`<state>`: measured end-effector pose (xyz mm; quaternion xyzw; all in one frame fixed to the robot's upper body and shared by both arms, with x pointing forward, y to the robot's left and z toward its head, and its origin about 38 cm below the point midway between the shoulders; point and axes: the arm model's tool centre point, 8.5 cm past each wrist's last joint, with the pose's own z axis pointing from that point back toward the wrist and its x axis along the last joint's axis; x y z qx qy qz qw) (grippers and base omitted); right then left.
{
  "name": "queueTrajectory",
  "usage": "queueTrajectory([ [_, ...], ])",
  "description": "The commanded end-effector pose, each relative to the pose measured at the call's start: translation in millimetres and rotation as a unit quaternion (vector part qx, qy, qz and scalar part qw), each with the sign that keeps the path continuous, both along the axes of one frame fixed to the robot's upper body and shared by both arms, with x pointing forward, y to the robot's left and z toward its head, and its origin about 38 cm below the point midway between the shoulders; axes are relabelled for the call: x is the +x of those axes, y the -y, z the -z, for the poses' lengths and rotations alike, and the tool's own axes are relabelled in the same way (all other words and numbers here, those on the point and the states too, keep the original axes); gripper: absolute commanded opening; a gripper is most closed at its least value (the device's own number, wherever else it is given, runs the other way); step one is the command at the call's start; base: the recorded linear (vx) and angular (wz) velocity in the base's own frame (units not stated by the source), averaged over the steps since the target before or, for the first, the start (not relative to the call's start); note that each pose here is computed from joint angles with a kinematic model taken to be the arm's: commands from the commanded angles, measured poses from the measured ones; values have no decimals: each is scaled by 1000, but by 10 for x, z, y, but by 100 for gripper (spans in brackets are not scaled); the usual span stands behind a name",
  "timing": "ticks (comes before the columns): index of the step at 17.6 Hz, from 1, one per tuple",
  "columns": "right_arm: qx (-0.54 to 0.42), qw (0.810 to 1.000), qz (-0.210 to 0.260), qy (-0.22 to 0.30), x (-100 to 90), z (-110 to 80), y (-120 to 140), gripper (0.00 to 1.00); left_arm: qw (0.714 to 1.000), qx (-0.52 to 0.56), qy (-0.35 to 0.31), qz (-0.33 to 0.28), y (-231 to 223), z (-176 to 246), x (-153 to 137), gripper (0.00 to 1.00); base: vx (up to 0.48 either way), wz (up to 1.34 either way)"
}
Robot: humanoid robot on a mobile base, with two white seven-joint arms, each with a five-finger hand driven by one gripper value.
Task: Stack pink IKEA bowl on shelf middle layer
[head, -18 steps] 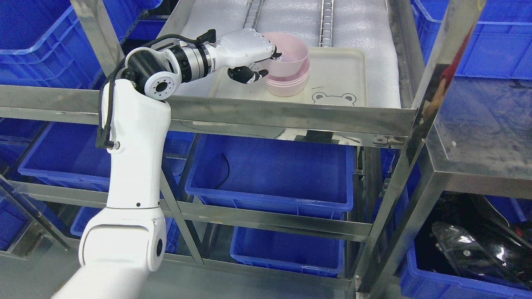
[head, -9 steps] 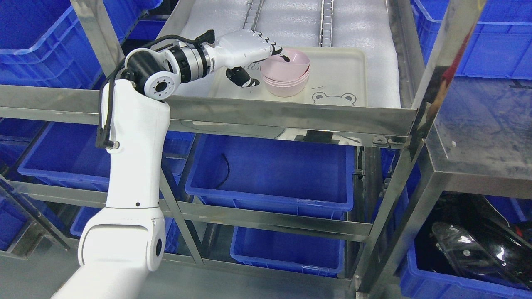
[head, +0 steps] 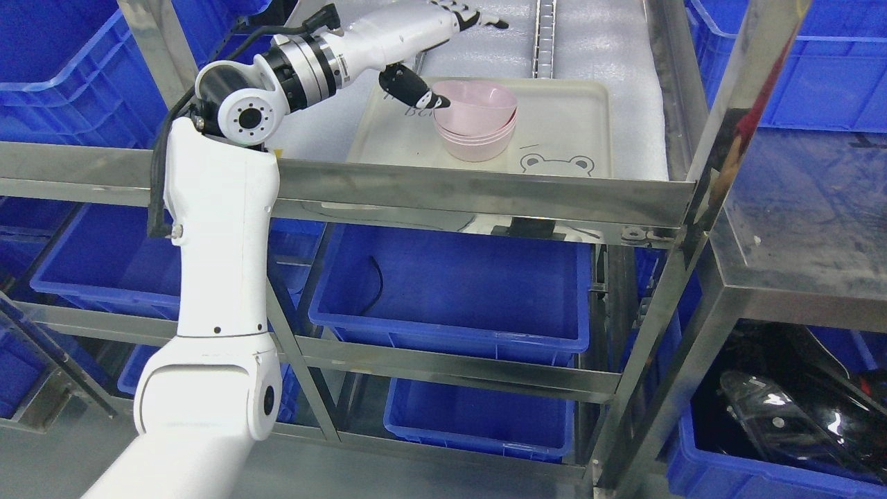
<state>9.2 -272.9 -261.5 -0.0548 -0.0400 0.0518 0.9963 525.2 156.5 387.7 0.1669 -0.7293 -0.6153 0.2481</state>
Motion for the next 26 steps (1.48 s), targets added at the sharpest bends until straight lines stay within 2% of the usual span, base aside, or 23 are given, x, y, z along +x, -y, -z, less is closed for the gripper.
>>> queueTrajectory([
  [1, -8, 1000, 0, -2, -79, -8, 109, 100, 957, -193, -85, 199, 538, 180, -460, 90, 0, 0],
  [3, -8, 1000, 0, -2, -79, -8, 109, 100, 941, -166, -149, 255, 994, 877, -821, 92, 0, 0],
  [4, -8, 1000, 0, -2, -79, -8, 109, 100, 928, -146, -179, 292, 1224, 1316, -1125, 93, 0, 0],
  [7, -8, 1000, 0, -2, -79, -8, 109, 100, 901, -133, -208, 357, 1447, 2023, -1698, 93, 0, 0],
  [10, -8, 1000, 0, -2, -79, -8, 109, 100, 882, -160, -255, 362, 1409, 2569, -2110, 93, 0, 0],
  [12, -8, 1000, 0, -2, -79, -8, 109, 100, 873, -183, -299, 339, 1293, 2936, -2371, 93, 0, 0],
  [14, -8, 1000, 0, -2, -79, -8, 109, 100, 860, -237, -363, 270, 1049, 3401, -2676, 93, 0, 0],
  [16, -8, 1000, 0, -2, -79, -8, 109, 100, 850, -283, -401, 190, 754, 3745, -2817, 93, 0, 0],
  [19, -8, 1000, 0, -2, -79, -8, 109, 100, 829, -421, -368, 2, 194, 3957, -2797, 96, 0, 0],
  [21, -8, 1000, 0, -2, -79, -8, 109, 100, 813, -462, -347, -71, -78, 4008, -2771, 97, 0, 0],
  [24, -8, 1000, 0, -2, -79, -8, 109, 100, 766, -516, -317, -214, -655, 4078, -2615, 99, 0, 0],
  [26, -8, 1000, 0, -2, -79, -8, 109, 100, 745, -534, -308, -254, -881, 4011, -2545, 99, 0, 0],
])
